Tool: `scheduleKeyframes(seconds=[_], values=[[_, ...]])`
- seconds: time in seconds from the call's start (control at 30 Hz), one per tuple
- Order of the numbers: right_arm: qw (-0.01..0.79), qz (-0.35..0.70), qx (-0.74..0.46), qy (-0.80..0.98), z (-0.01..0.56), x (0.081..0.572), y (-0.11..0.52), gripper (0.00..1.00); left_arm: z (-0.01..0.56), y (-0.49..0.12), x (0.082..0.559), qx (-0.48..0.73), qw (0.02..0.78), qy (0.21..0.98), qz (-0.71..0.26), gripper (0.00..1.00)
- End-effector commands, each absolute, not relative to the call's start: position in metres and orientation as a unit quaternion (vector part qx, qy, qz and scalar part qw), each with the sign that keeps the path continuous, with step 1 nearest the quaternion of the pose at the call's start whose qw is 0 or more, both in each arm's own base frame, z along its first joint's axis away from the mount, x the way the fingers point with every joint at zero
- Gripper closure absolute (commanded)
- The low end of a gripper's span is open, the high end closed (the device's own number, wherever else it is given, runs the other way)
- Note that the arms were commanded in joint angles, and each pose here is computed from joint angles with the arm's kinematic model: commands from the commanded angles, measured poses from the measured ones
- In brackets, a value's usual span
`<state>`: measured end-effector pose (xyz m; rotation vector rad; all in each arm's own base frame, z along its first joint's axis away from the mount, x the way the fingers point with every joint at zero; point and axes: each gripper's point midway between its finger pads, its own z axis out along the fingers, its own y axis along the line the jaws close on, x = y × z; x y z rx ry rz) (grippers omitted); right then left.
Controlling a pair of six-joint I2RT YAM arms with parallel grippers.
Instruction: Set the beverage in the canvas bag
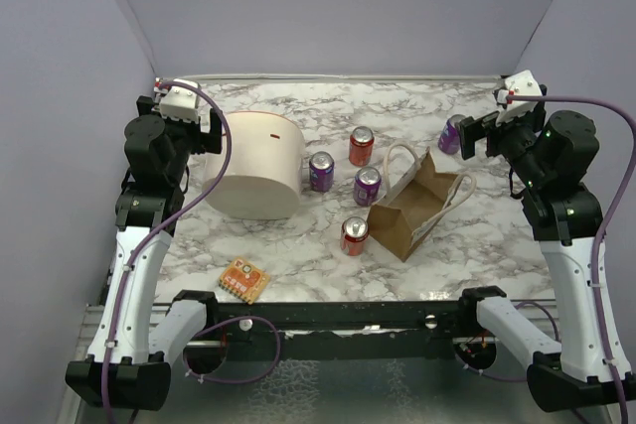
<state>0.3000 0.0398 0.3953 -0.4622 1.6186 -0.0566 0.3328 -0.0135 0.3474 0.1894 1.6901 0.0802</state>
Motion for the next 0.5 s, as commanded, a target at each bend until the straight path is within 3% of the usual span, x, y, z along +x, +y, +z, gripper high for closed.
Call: scheduleKeyframes(seconds=[0.0, 0.47], values=[[0.663, -0.008, -0.221, 0.715, 0.401, 0.295, 0.046, 0.01, 0.364, -0.020, 0.330, 0.099, 0.683, 0.724, 0.023, 0.01], [0.637, 0.015, -0.245, 0.730, 0.393, 0.289, 0.055, 0.01, 0.364, -0.031, 0.328, 0.113, 0.684, 0.721, -0.004, 0.01]])
